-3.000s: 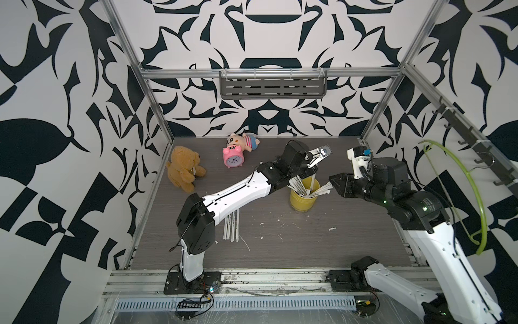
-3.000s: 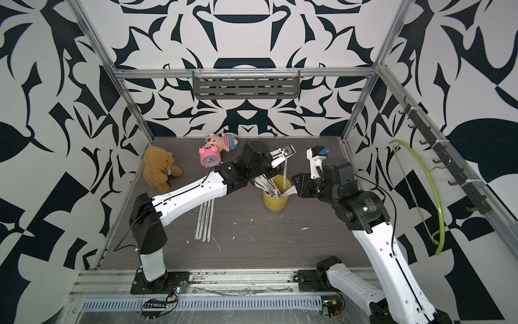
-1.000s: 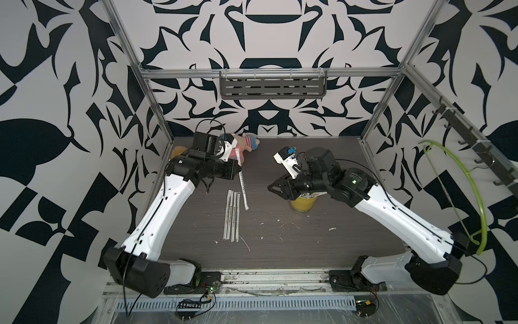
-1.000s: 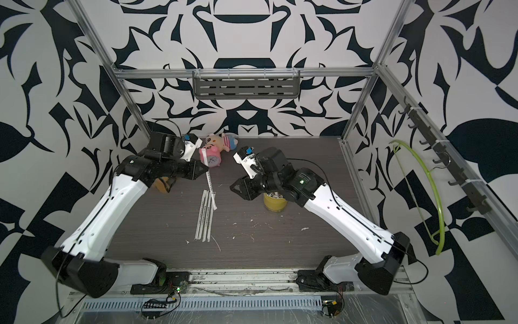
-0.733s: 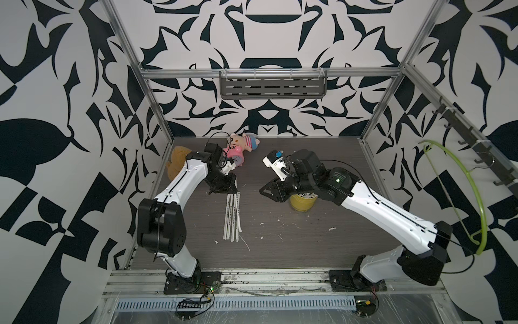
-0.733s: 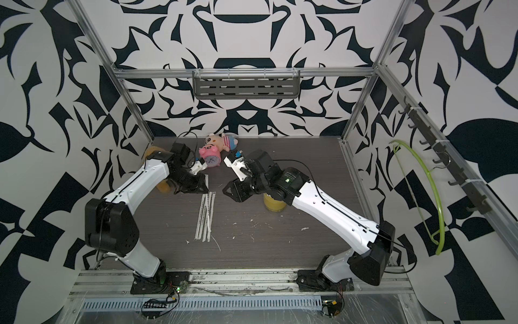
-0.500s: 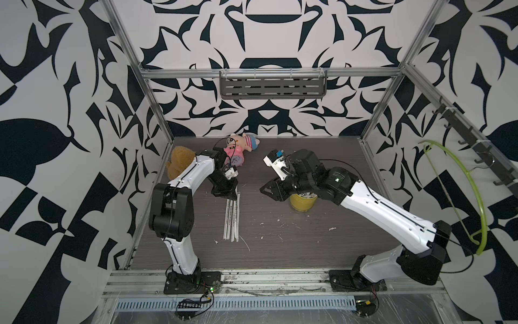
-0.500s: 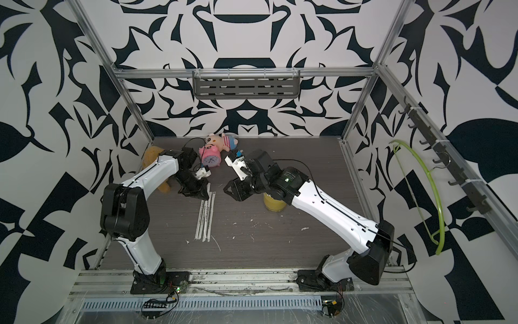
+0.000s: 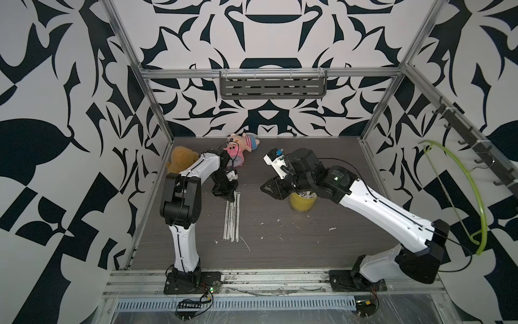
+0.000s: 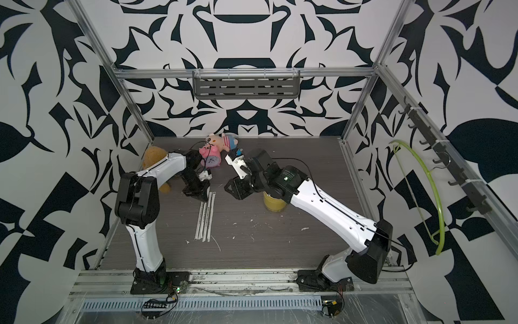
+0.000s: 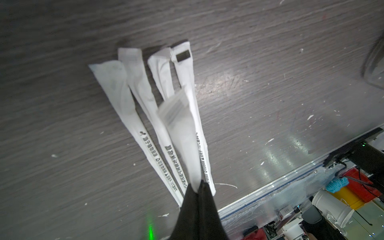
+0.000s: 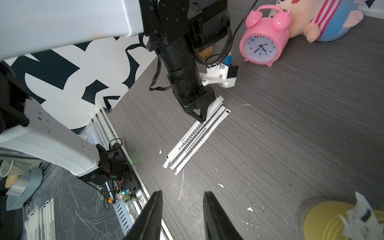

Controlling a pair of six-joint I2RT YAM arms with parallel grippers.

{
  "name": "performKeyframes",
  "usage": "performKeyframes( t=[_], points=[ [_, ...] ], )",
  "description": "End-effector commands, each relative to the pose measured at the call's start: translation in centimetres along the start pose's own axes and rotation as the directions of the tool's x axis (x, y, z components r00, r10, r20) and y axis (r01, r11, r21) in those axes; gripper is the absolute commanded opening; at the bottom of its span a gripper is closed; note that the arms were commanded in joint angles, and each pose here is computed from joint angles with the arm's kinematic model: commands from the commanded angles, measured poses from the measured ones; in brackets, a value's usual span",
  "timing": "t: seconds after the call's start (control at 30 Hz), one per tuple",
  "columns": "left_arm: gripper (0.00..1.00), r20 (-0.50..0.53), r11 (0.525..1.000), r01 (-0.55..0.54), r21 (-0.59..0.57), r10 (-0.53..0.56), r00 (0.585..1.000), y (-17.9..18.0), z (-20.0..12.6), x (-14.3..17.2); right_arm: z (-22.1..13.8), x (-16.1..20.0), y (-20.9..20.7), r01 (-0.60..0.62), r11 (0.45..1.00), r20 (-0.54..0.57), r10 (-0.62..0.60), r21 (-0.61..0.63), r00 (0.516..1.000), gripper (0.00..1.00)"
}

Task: Take the straws out of the storage container
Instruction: Place the straw at the center of the board.

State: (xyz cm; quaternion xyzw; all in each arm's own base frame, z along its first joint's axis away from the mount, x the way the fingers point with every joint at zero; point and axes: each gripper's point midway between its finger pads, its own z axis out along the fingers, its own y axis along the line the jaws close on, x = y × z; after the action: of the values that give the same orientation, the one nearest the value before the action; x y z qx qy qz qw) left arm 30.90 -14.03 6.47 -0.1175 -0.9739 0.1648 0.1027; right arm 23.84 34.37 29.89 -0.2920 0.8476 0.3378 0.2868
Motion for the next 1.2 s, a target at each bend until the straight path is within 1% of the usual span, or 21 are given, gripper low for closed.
performKeyframes(
  t=[0.0, 0.3, 0.43, 0.63, 0.83, 1.17],
  points=[
    [0.00, -0.020, 1.000, 0.021, -0.008, -0.021, 1.000, 0.6, 1.0, 0.1, -0.7, -1.0, 0.6, 0.021, 1.000, 0.016, -0.021, 0.000, 1.000, 0.37],
    [0.00, -0.028, 0.999, 0.036, -0.014, -0.037, 0.999, 1.3, 1.8, -0.1, -0.9, -1.2, 0.3, 0.023, 1.000, 0.024, -0.024, 0.021, 0.999, 0.36],
    [0.04, -0.038, 0.999, 0.042, -0.014, -0.042, 0.998, 1.4, 2.0, 0.0, -0.9, -1.2, 0.3, 0.022, 1.000, 0.023, -0.022, 0.022, 0.999, 0.36],
    [0.08, -0.026, 0.999, 0.043, -0.010, -0.043, 0.999, 1.4, 1.7, 0.0, -1.5, -1.3, 0.2, 0.025, 0.999, 0.037, -0.026, 0.035, 0.999, 0.36],
    [0.15, -0.007, 0.999, 0.033, 0.006, -0.033, 0.999, 0.9, 1.2, -0.1, -2.0, -1.2, 0.1, 0.024, 0.999, 0.042, -0.026, 0.046, 0.999, 0.36],
    [0.17, 0.020, 0.999, 0.026, 0.021, -0.026, 0.999, 0.5, 0.4, 0.1, -3.3, -1.5, 0.0, 0.027, 0.997, 0.067, -0.031, 0.071, 0.997, 0.36]
  ],
)
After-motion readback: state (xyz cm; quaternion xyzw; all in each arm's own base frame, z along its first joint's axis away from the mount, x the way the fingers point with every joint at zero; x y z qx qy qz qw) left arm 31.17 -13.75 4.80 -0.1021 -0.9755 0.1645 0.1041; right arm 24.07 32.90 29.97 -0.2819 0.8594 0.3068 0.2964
